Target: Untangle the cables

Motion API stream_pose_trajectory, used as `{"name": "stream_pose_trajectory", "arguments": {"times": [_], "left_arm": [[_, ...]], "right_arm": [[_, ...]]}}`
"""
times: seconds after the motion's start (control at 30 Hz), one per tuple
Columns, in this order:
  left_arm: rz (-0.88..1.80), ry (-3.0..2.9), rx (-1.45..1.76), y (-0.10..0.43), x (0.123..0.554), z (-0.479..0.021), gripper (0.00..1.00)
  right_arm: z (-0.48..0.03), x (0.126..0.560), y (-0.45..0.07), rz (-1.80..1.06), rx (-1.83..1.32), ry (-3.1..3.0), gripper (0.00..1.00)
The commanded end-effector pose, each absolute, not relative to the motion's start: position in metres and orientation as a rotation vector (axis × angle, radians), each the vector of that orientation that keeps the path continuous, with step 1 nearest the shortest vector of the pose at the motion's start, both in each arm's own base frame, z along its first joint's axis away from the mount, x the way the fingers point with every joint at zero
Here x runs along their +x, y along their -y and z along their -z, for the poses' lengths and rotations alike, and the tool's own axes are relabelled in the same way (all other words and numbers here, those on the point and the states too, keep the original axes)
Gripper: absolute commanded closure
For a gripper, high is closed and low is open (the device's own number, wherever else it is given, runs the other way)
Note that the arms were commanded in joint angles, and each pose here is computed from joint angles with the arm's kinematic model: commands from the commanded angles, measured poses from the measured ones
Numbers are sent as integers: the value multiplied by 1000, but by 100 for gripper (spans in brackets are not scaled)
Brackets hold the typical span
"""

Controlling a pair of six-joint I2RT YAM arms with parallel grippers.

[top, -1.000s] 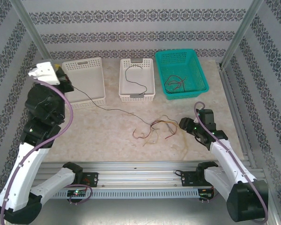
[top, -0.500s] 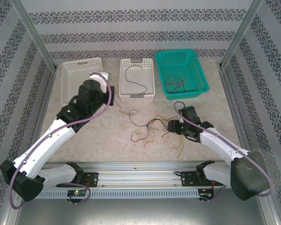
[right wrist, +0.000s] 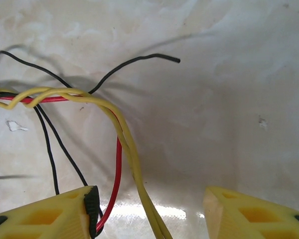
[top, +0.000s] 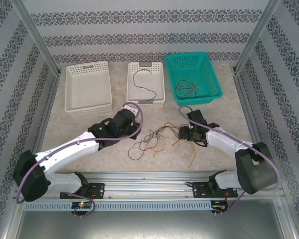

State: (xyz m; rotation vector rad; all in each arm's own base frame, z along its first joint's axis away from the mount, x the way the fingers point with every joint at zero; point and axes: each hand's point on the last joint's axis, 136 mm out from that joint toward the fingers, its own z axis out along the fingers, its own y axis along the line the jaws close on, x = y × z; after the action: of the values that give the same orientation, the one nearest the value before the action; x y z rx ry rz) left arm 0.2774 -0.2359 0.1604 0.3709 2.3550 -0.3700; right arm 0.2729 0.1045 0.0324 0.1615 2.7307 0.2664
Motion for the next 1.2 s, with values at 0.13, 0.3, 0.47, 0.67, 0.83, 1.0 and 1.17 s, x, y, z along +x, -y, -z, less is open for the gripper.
{"name": "stream_pose_trajectory", "arguments": {"times": [0.13,0.3,0.47,0.67,0.83,1.0,1.17], "left_arm": [[478,-2378,395,264,278,-144,53],[655,-2377,470,296,266,-145,42],[697,-2386,623,329,248,-132,38],[619,-2408,692,331,246,-108,33],[425,-2344,678,311,265,-110,24],[310,-2277,562,284,288,-126,23],[358,-2214,304,241,311,-151,19]], "right_arm": [[-36,281,-121,-355,119,-2712,68],[-55,284,-140,-521,82,-2621,97],[-95,282,-155,-681,29,-2477,100],[-137,264,-171,-877,-71,-2371,100],[-155,245,-182,-998,-137,-2366,100],[-167,232,-190,-1101,-165,-2353,100],[-180,220,-195,-1177,-210,-2325,100]]}}
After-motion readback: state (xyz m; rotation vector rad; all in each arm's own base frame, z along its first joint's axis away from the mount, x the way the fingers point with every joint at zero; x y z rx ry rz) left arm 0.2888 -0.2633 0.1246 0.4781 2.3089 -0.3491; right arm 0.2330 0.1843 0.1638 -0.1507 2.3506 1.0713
